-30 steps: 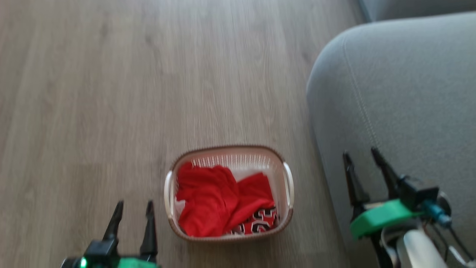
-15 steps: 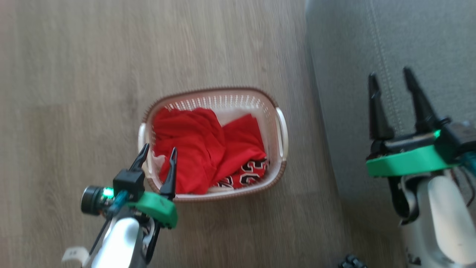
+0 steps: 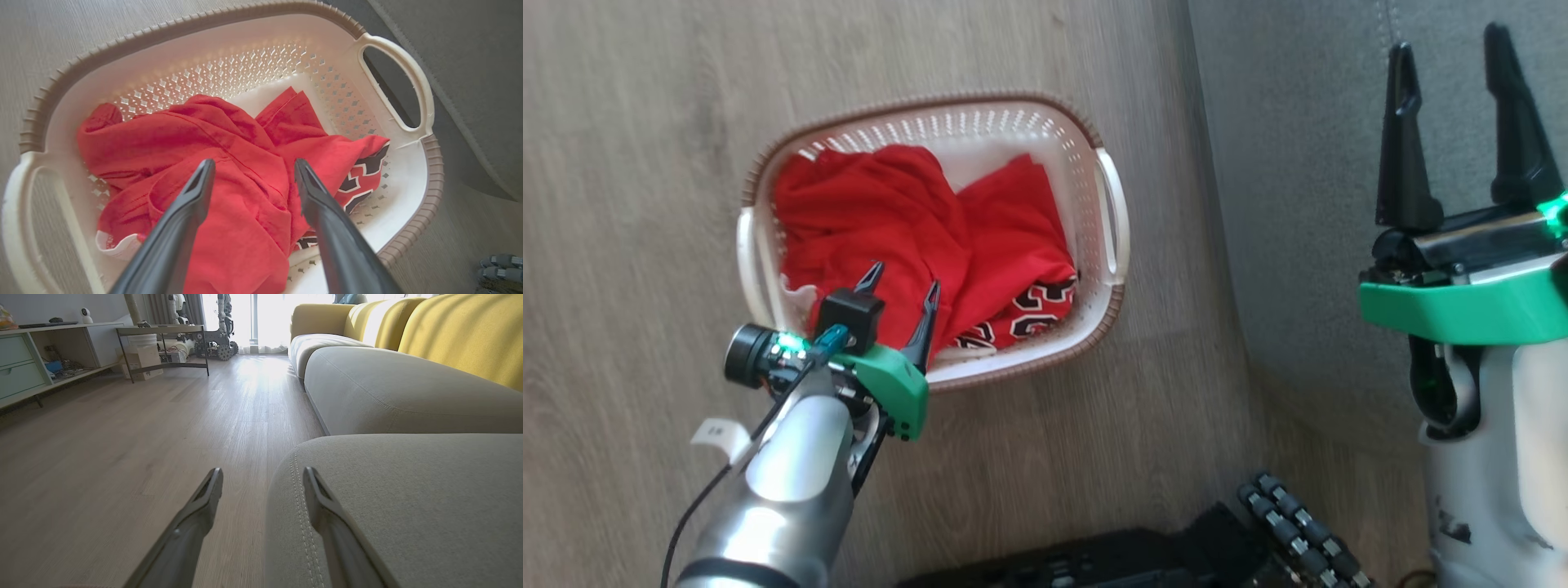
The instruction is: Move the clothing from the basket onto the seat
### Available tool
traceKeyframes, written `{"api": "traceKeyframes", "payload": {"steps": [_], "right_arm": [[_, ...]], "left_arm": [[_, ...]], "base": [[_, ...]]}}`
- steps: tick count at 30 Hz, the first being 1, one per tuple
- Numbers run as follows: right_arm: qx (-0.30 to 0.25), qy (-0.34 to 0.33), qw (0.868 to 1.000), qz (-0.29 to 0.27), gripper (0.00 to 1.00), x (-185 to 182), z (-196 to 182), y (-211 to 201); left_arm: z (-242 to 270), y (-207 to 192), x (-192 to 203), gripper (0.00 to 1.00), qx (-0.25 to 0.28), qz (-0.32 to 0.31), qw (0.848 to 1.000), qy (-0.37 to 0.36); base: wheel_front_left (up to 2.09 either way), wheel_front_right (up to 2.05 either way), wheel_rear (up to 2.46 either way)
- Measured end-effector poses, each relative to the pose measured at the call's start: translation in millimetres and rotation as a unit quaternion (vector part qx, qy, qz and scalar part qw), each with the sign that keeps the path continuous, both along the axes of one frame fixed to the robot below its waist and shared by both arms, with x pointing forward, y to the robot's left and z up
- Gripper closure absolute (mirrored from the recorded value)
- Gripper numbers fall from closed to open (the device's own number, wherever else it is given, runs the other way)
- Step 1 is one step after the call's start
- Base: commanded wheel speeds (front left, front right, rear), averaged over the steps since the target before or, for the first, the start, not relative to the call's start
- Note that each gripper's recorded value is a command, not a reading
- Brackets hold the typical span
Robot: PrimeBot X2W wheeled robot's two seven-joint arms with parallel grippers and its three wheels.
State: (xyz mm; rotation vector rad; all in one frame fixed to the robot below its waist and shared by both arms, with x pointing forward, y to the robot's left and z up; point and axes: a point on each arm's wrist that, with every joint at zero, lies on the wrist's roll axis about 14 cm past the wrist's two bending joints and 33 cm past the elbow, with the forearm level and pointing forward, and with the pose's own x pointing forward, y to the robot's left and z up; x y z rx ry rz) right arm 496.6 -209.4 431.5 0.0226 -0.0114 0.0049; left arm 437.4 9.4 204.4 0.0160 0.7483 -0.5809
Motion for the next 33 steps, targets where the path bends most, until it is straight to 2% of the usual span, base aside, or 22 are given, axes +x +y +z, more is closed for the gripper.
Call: {"api": "traceKeyframes", "payload": {"steps": [13,30,31,32,33], "right_arm": [[-0.009,0.015,1.0,-0.011,0.0,8,-22,-13],[-0.011,0.031,0.999,-0.022,0.0,4,-34,-22],[-0.012,0.031,0.999,-0.022,0.0,4,-34,-22],[-0.012,0.03,0.999,-0.022,0.0,5,-33,-22],[-0.012,0.029,0.999,-0.022,0.0,5,-32,-22]], "left_arm": [[-64,-18,-22,0.0,0.034,-0.062,0.993,0.091],[-91,-20,-23,0.0,0.083,-0.087,0.986,0.115],[-92,-19,-23,0.28,0.088,-0.088,0.986,0.115],[-92,-19,-23,0.51,0.089,-0.088,0.985,0.116],[-92,-18,-23,0.69,0.091,-0.088,0.985,0.115]], "base": [[0.0,0.0,0.0],[0.0,0.0,0.0],[0.0,0.0,0.0],[0.0,0.0,0.0],[0.0,0.0,0.0]]}}
